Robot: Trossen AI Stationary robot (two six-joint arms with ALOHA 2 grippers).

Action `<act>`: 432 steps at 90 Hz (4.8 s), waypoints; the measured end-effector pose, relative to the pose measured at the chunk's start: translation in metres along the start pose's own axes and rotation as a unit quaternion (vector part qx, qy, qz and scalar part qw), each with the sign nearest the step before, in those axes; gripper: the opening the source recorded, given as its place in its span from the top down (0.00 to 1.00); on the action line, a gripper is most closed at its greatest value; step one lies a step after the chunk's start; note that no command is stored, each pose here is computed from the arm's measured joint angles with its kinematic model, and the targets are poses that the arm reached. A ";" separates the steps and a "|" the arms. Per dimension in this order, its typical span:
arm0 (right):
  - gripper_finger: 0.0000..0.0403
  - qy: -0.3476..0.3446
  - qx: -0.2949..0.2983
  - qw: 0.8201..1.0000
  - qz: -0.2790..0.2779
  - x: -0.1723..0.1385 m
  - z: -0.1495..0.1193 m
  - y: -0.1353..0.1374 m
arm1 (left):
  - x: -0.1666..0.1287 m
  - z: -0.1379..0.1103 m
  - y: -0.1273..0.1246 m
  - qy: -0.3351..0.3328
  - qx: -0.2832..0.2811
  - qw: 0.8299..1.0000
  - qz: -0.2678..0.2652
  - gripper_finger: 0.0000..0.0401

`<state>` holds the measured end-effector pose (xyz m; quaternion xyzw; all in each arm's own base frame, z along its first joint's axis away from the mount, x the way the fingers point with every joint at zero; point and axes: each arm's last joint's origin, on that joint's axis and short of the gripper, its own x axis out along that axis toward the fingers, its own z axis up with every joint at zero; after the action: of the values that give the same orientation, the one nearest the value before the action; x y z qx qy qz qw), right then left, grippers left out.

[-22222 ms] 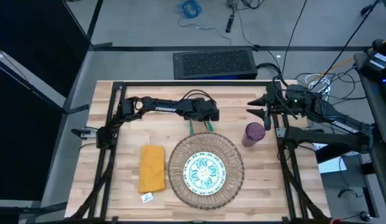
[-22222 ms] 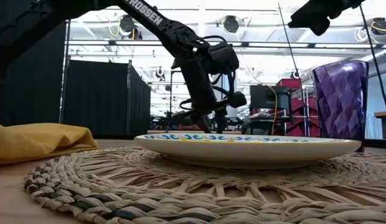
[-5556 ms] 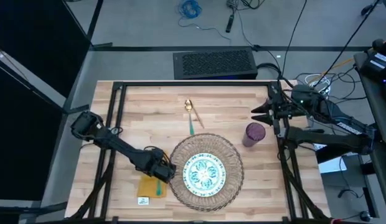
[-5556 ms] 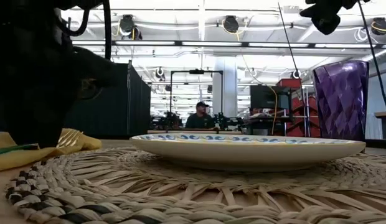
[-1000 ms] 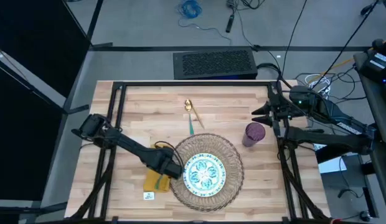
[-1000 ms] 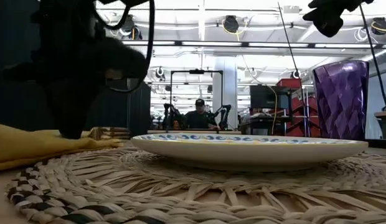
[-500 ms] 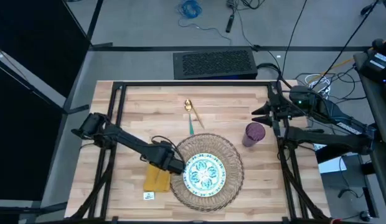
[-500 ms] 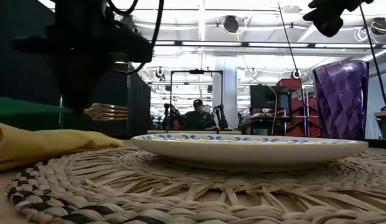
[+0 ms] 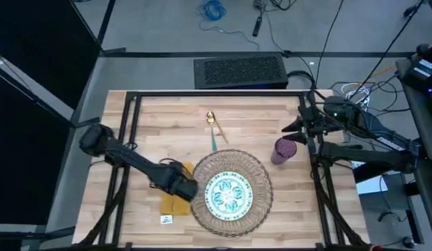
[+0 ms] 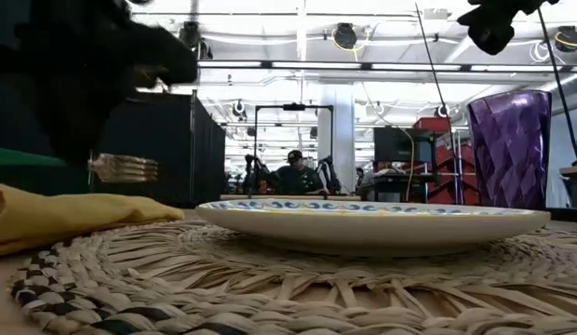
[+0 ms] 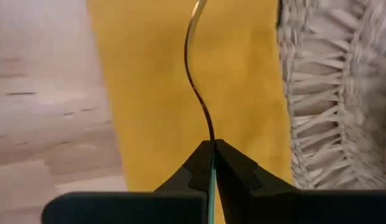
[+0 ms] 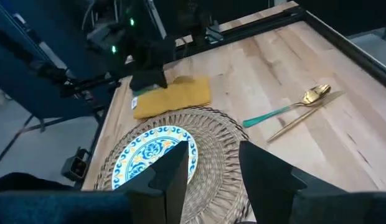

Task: Set table place
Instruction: Put the green table fork on top of the folded yellow table napkin, then put the gold table knife to the right of the white plate on the brown table mat

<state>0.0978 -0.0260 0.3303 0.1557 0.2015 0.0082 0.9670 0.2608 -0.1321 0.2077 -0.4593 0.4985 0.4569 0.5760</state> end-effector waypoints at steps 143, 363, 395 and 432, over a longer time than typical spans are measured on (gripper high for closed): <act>0.68 0.041 0.017 0.997 -0.071 0.063 -0.008 -0.025 | 0.079 -0.004 0.089 0.006 -0.036 0.944 -0.328 1.00; 0.68 0.030 0.024 0.998 -0.043 0.064 -0.005 -0.023 | 0.053 0.031 0.086 -0.120 0.004 0.920 -0.374 0.65; 0.68 -0.042 -0.066 0.996 -0.030 0.103 0.017 -0.033 | -0.048 0.049 0.070 -0.522 0.172 0.696 -0.462 0.65; 0.68 0.077 0.015 0.992 -0.102 0.183 0.095 -0.097 | -0.066 0.107 0.085 -0.651 0.233 0.653 -0.311 0.65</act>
<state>0.2989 -0.1322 0.3129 0.1476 0.2899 -0.0813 0.9421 0.1877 -0.0173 0.2761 -0.0236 -0.0861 0.3019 0.9492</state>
